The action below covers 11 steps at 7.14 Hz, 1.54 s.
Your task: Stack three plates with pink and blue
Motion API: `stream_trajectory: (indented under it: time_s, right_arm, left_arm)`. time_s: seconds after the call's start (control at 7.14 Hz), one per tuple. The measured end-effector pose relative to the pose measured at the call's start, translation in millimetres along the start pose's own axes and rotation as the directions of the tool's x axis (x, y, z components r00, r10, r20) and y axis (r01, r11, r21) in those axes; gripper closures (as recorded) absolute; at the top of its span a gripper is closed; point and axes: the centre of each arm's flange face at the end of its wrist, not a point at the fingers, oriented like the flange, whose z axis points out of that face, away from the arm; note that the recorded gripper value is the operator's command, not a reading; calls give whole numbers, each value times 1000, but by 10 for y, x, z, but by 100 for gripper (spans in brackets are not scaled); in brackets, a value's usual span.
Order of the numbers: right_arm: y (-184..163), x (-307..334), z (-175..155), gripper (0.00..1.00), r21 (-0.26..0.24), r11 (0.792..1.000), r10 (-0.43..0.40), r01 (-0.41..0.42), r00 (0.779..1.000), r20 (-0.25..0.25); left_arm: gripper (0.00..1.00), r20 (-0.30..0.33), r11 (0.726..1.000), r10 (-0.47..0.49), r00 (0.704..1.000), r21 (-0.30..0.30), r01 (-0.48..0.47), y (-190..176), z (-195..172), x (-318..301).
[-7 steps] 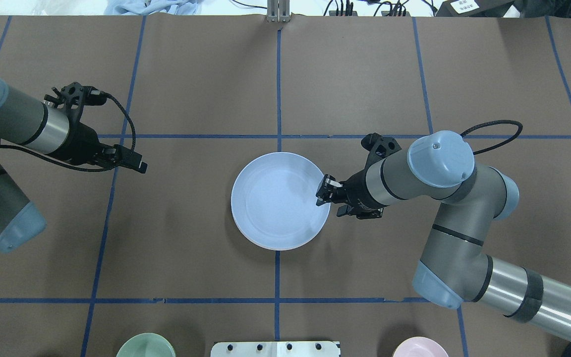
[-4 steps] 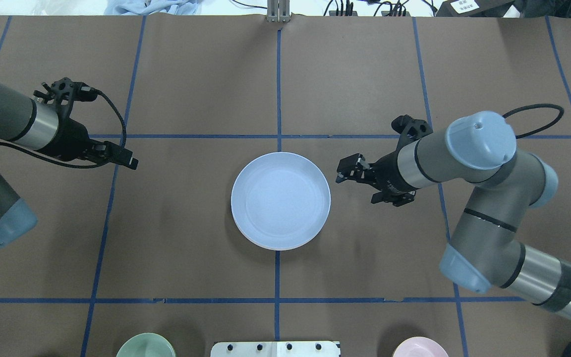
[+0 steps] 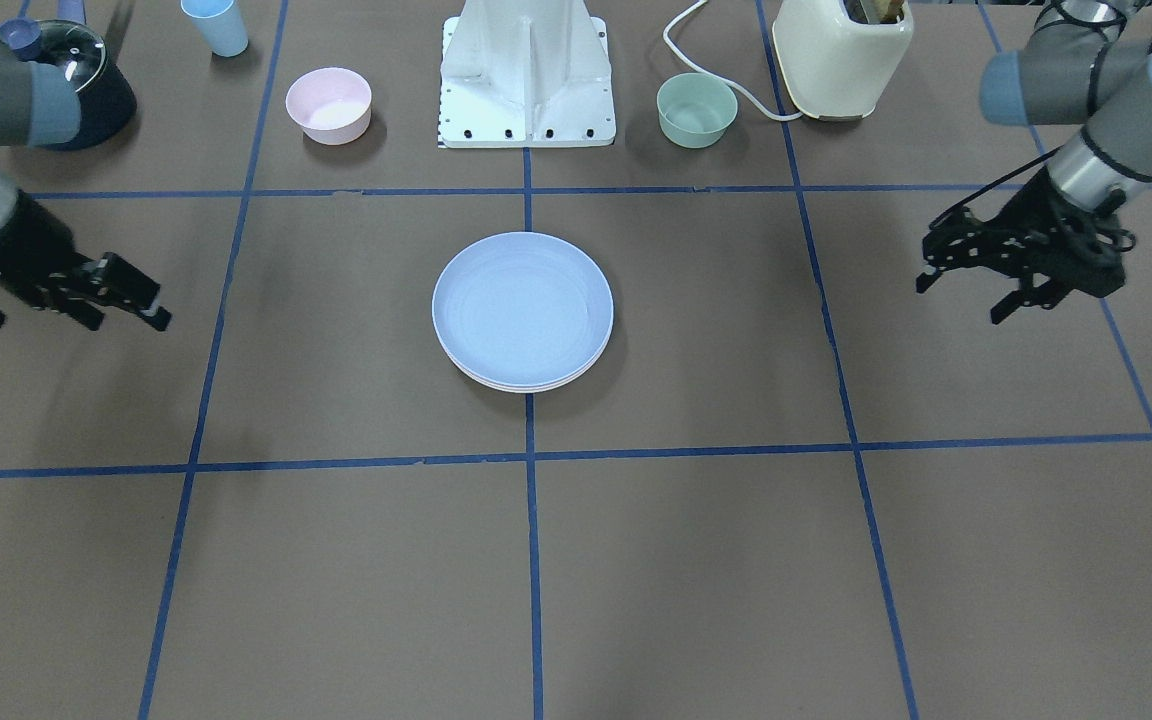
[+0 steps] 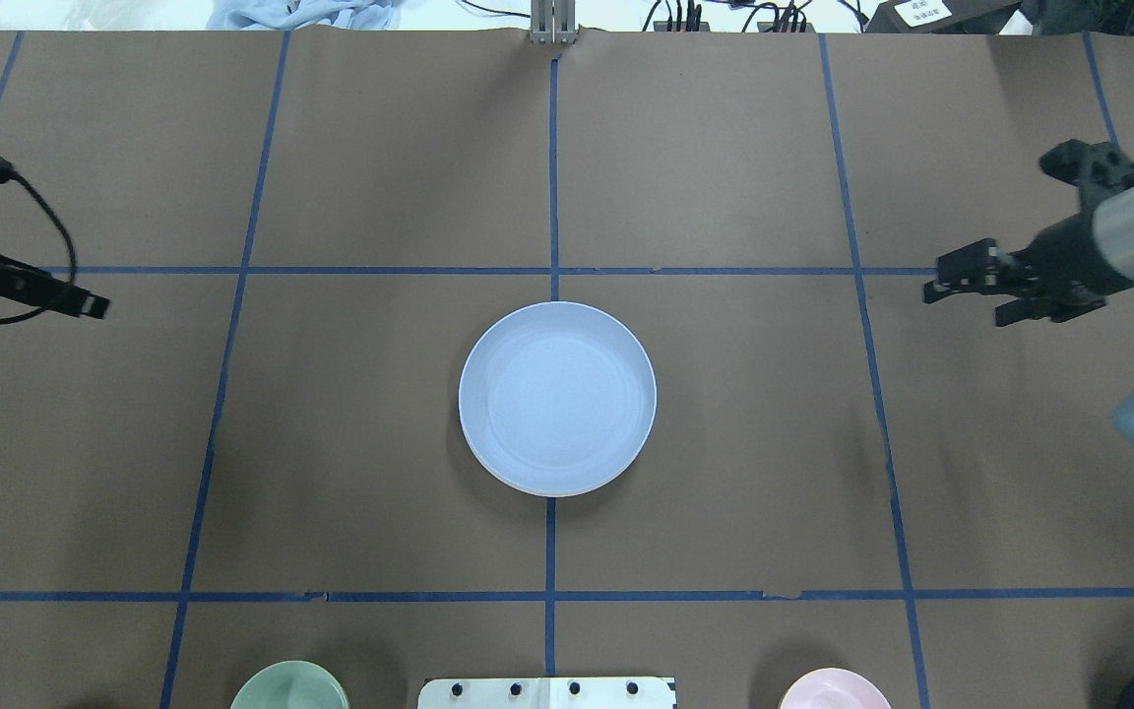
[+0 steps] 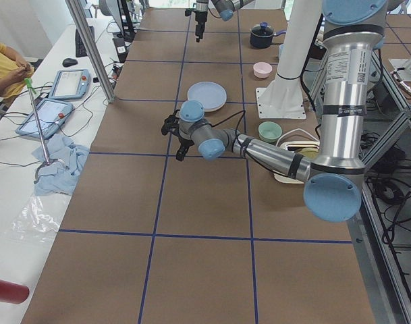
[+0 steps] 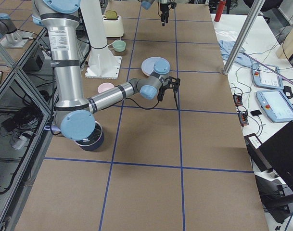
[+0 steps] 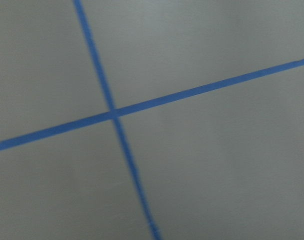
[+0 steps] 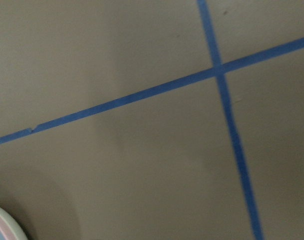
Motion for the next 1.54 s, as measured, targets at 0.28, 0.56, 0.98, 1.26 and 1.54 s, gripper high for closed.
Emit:
stream_trajectory:
  time_s: [0.28,0.56,0.98,1.26,1.54]
  right_arm:
    - [-205,1045,-506,0,3,994,-105,105,991,-88]
    - [-356,1779,-1004,0,-45,979,-202,198,963,-179]
    - [-418,2027,-1240,0,-92,966,-257,243,945,-204]
    - [-473,2067,-1217,0,-98,968,-248,232,946,-209]
    - [-561,2119,-1155,0,-108,969,-241,223,949,-205]
  left_arm:
    - [1,61,996,91,994,20,-92,361,-539,-1077]
    - [1,113,992,117,987,40,-122,703,-905,-1938]
    - [1,132,994,88,987,49,-95,810,-1008,-2176]
    - [1,135,995,71,988,53,-79,776,-1014,-2182]
    - [1,137,995,71,988,58,-79,795,-1046,-2154]
